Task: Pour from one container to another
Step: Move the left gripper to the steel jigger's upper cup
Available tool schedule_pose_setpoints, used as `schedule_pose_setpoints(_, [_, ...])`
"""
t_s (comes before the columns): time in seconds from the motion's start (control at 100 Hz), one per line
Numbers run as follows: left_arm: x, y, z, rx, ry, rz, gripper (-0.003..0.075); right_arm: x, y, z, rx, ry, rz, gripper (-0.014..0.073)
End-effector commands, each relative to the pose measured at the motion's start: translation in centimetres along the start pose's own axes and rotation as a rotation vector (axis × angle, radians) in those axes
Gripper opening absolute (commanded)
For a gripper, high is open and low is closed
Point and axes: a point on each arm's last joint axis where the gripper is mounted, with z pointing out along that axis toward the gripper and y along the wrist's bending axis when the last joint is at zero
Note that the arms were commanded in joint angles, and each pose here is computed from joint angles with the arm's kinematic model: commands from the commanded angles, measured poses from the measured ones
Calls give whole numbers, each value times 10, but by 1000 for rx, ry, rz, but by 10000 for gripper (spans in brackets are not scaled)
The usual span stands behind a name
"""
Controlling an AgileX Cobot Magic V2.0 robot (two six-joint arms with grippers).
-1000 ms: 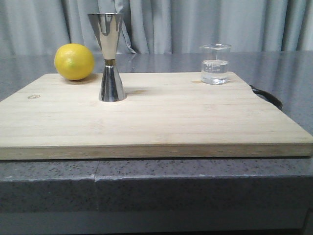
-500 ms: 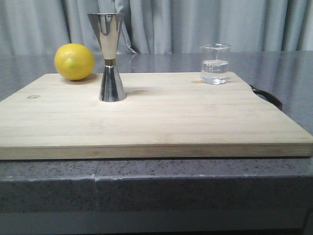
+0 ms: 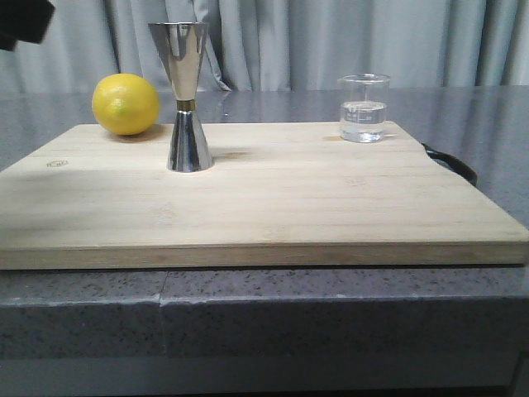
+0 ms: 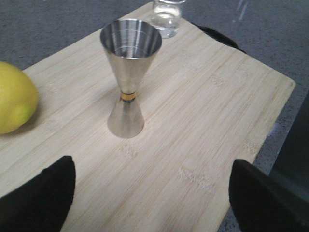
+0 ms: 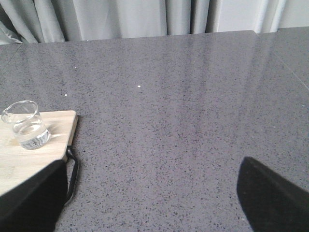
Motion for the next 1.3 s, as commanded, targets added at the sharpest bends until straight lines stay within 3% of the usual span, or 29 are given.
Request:
schedule_pose_setpoints(0.0, [-14,9,10,69,-112,30,599,-17,0,-3,3,-93,-15,645])
schedule_pose_setpoints(0.27, [-3,38,54,236,-263,84,599,-17,0,-3,3,-94,-15,645])
schedule_pose_setpoints(0.51, [0,55,78,239,-450,147,598,-17,0,-3,2,-94,-13,645])
schedule_pose_setpoints(0.87, [-2,50,125,346,-436,191,598,-17,0,-3,2,-94,-13,645])
schedule_pose_setpoints(1.14, [-13,51,130,361,-456,220,596,-17,0,-3,2,-94,-13,645])
schedule_pose_setpoints(1.29, [-13,51,130,365,-459,220,521,-17,0,-3,2,-94,-13,645])
